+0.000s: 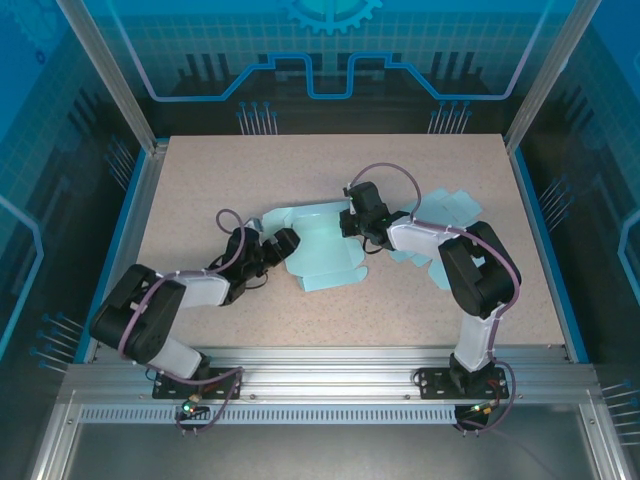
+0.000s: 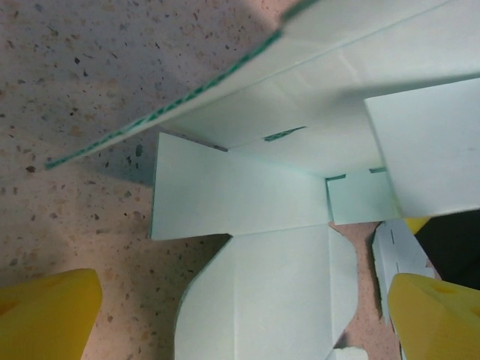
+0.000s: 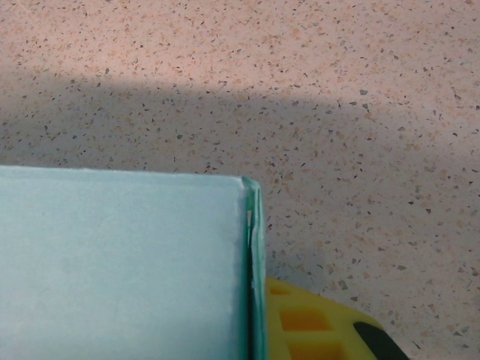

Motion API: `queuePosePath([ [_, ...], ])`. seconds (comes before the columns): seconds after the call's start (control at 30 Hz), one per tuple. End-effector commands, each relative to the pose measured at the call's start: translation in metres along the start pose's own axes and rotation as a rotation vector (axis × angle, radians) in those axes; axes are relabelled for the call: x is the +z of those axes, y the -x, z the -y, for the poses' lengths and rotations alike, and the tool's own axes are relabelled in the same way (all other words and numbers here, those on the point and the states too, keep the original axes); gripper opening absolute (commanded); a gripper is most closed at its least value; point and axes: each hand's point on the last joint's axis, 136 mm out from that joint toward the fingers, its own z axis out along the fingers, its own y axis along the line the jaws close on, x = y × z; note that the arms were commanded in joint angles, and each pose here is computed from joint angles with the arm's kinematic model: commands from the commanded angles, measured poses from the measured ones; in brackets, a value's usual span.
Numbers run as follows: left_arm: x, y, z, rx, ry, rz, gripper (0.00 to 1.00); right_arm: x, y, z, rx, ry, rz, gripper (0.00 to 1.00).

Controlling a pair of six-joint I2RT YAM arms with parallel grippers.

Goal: Fold the paper box

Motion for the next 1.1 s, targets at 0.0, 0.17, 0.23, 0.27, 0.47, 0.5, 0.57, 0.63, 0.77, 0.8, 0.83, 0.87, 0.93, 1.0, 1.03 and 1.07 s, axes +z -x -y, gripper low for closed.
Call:
queuePosePath([
  [0.0,0.01,0.009,0.027,0.009,-0.105,0.019,0.99,0.001,0.006,-0.009,-0.003,0.002,0.014,0.13],
  [0.17,0.019,0.011,0.05,0.031,-0.242,0.023,0.99,0.001,0.006,-0.008,-0.007,-0.002,0.014,0.13],
  [0.23,0.018,0.013,0.059,0.038,-0.292,0.036,0.99,0.0,0.007,-0.009,-0.008,0.0,0.018,0.13],
  [0.27,0.017,0.014,0.06,0.044,-0.301,0.043,0.99,0.0,0.007,-0.009,-0.008,-0.001,0.018,0.13],
  [0.47,0.014,0.017,0.056,0.108,-0.249,0.06,0.99,0.001,0.006,-0.01,-0.008,0.004,0.014,0.13],
  [0.5,0.014,0.018,0.055,0.123,-0.234,0.06,0.99,0.001,0.006,-0.01,-0.007,0.004,0.015,0.13],
  [0.57,0.012,0.019,0.055,0.146,-0.218,0.062,0.99,0.0,0.006,-0.01,-0.006,0.005,0.015,0.13],
  [0.63,0.013,0.02,0.057,0.161,-0.215,0.058,0.99,0.0,0.006,-0.01,-0.005,0.006,0.016,0.13],
  [0.77,0.017,0.017,0.067,0.167,-0.26,0.032,0.96,0.0,0.005,-0.01,-0.005,0.007,0.015,0.13],
  [0.8,0.019,0.017,0.071,0.168,-0.272,0.027,0.96,0.0,0.004,-0.01,-0.005,0.006,0.011,0.13],
  [0.83,0.02,0.016,0.072,0.167,-0.277,0.02,0.96,0.0,0.004,-0.01,-0.005,0.006,0.012,0.13],
  [0.87,0.021,0.015,0.073,0.168,-0.283,0.019,0.96,0.0,0.004,-0.01,-0.005,0.005,0.011,0.13],
  [0.93,0.024,0.014,0.075,0.166,-0.291,0.014,0.96,0.001,0.003,-0.01,-0.003,0.009,0.011,0.13],
  [1.0,0.026,0.014,0.075,0.163,-0.296,0.013,0.96,0.001,0.003,-0.012,-0.004,0.016,0.011,0.13],
  [1.03,0.026,0.014,0.074,0.159,-0.296,0.014,0.96,0.001,0.002,-0.012,-0.002,0.017,0.009,0.13],
  [1.07,0.026,0.014,0.074,0.157,-0.299,0.018,0.96,0.001,0.002,-0.012,-0.002,0.016,0.008,0.13],
])
